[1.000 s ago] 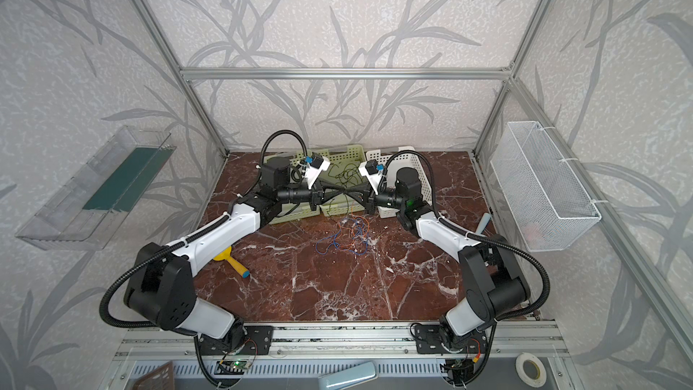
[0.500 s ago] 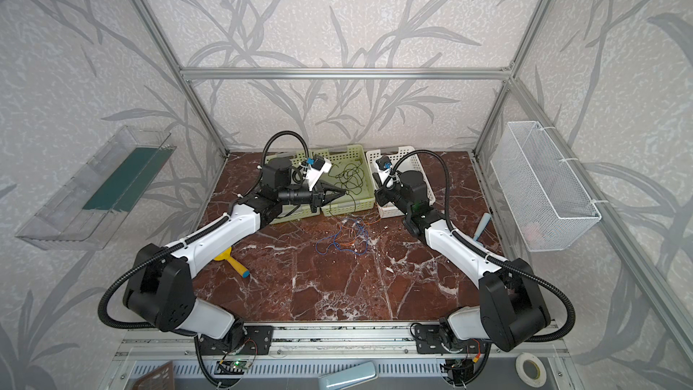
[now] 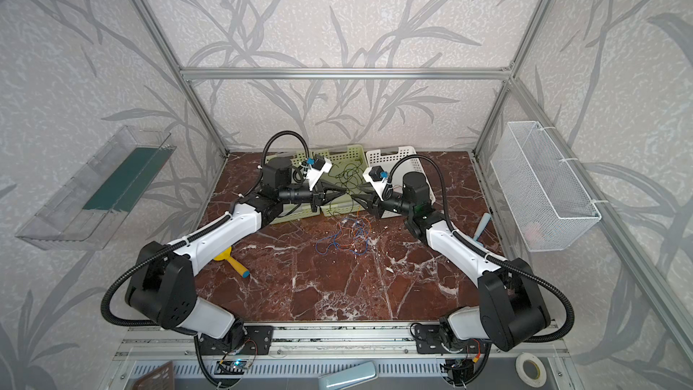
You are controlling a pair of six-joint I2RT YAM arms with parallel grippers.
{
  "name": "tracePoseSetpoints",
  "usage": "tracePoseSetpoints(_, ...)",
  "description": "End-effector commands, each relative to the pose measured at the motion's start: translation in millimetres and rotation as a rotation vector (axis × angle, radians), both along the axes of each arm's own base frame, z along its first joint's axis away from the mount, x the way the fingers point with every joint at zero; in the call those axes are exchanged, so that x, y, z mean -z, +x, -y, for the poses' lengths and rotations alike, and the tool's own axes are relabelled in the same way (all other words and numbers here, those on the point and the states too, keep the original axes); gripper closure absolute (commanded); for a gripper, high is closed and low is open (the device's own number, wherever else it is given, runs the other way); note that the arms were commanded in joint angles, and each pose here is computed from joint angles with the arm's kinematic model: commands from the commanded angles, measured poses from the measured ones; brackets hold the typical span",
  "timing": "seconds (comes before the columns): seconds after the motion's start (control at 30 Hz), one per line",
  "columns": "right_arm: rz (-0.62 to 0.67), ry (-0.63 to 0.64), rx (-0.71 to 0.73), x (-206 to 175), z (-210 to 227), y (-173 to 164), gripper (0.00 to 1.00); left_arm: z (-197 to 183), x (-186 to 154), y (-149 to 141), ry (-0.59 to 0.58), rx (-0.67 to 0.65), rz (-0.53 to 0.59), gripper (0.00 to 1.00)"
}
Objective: Untangle and sort cables by color
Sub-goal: Straighten the cable.
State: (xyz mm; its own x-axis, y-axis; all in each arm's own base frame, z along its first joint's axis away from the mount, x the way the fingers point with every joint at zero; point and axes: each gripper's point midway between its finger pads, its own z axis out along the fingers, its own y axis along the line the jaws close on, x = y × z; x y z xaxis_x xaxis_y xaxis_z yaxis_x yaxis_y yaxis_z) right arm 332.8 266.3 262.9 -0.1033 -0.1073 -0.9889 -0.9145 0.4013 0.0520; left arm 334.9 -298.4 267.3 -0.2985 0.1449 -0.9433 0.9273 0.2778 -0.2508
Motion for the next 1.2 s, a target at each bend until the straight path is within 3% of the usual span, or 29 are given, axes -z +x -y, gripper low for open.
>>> tracePoseSetpoints(0.0,-0.034,0.060,-0.136,-11,-10,-13,0.60,1,-12,-6,0.002,0.048,0.084,1.00)
tracePoseSetpoints(0.5,-0.100,0.106,-0.251,-10,-21,-12,0.64,5,-8,-15,0.032,0.104,0.110,1.00)
tracePoseSetpoints(0.83,-0.129,0.104,-0.269,-7,-22,-16,0.84,2,-8,-16,0.056,0.100,0.135,1.00)
tracePoseSetpoints(1.17,-0.161,0.089,-0.256,2,-23,-14,0.76,0,-15,-21,0.042,0.099,0.165,1.00)
